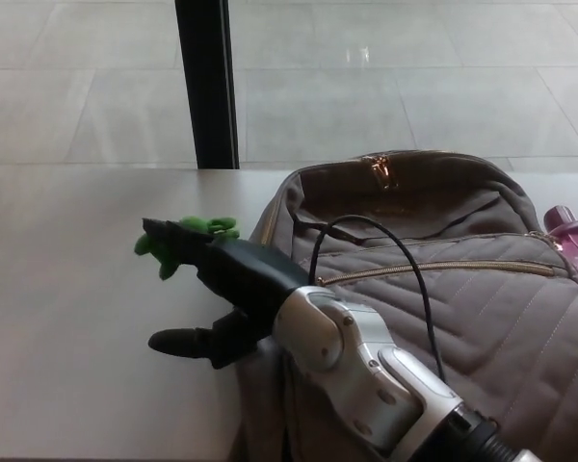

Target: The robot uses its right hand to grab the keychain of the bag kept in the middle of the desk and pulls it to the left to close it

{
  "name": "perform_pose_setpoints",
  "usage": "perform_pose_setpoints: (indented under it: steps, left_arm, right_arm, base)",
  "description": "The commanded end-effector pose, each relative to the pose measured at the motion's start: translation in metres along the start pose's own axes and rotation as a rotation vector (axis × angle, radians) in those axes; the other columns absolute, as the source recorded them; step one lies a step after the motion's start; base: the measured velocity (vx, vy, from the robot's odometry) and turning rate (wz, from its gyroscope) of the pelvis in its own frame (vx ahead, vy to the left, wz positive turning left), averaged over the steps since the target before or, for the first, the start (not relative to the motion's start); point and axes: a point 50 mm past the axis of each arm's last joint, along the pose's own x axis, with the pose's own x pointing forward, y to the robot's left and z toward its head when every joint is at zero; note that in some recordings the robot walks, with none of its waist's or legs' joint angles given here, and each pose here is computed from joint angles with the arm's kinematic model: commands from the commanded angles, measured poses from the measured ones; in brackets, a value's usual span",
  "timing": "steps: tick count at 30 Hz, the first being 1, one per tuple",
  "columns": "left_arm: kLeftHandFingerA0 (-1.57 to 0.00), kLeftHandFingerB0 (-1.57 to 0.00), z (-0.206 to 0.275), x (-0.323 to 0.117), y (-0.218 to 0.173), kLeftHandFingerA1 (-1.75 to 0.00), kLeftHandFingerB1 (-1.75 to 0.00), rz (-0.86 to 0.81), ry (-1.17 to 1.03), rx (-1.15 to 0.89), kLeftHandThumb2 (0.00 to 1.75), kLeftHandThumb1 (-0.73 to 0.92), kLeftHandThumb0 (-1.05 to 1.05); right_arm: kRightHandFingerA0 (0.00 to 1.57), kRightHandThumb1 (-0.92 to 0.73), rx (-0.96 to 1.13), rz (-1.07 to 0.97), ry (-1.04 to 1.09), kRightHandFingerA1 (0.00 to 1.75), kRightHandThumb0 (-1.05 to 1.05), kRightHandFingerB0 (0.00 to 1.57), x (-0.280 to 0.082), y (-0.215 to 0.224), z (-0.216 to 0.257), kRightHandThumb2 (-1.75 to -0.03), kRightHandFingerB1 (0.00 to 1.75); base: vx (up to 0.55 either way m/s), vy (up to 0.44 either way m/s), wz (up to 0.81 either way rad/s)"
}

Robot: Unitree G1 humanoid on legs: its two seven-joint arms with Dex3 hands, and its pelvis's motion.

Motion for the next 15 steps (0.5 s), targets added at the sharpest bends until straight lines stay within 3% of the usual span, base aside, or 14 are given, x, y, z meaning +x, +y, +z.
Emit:
perform_pose_setpoints:
  steps: [1,2,3,4,7,9,10,15]
  left_arm:
    - [-0.79,-0.64,-0.006,-0.006,0.005,-1.17,-1.14,0.023,0.027,-0.005,0.71,0.80,-1.05]
    - [-0.74,-0.59,-0.006,-0.007,0.005,-1.16,-1.13,0.014,0.026,0.002,0.73,0.79,-1.05]
    - [-1.21,-0.61,-0.006,-0.007,0.004,-1.34,-1.04,0.015,0.024,0.004,1.23,0.46,-1.04]
    - [-0.76,-0.60,-0.007,-0.006,0.004,-1.16,-1.13,0.016,0.023,0.008,0.71,0.81,-1.05]
    - [-0.68,-0.57,-0.006,-0.006,0.002,-1.17,-1.11,0.004,-0.005,-0.034,0.72,0.79,-1.05]
    - [-0.76,-0.60,-0.006,-0.004,-0.001,-1.17,-1.11,-0.001,-0.015,-0.060,0.70,0.78,-1.05]
    - [-0.76,-0.60,-0.006,-0.003,-0.002,-1.17,-1.11,-0.002,-0.013,-0.065,0.70,0.78,-1.05]
    - [-0.76,-0.60,-0.008,-0.006,0.001,-1.17,-1.11,0.004,-0.008,-0.067,0.70,0.78,-1.05]
  right_arm:
    - [0.00,-0.80,-0.023,0.202,0.070,0.00,-1.05,0.00,-0.016,-0.049,-0.001,-0.72,0.00]
    - [0.00,-0.80,-0.003,0.188,0.070,0.00,-1.05,0.00,-0.022,-0.067,-0.002,-0.70,0.00]
    - [0.00,-0.79,-0.001,0.168,0.067,0.00,-1.05,0.00,-0.025,-0.077,-0.003,-0.70,0.00]
    - [0.00,-0.77,0.031,0.150,0.059,0.00,-1.05,0.00,-0.029,-0.085,-0.005,-0.68,0.00]
    - [0.00,-0.83,0.022,0.076,0.043,0.00,-1.05,0.00,-0.048,-0.121,-0.009,-0.67,0.00]
    - [0.00,-0.80,0.095,-0.004,0.031,0.00,-1.04,0.00,-0.065,-0.144,-0.012,-0.65,0.00]
    - [0.00,-0.62,0.203,-0.046,0.042,0.18,-1.04,0.00,-0.078,-0.160,-0.016,-1.04,0.00]
    - [0.00,-0.62,0.222,-0.035,0.043,0.18,-1.04,0.00,-0.080,-0.159,-0.014,-1.04,0.00]
  base:
    - [0.00,0.000,0.00]
    - [0.00,0.000,0.00]
    - [0.00,0.000,0.00]
    - [0.00,0.000,0.00]
    - [0.00,0.000,0.00]
    - [0.00,0.000,0.00]
    - [0.00,0.000,0.00]
    - [0.00,0.000,0.00]
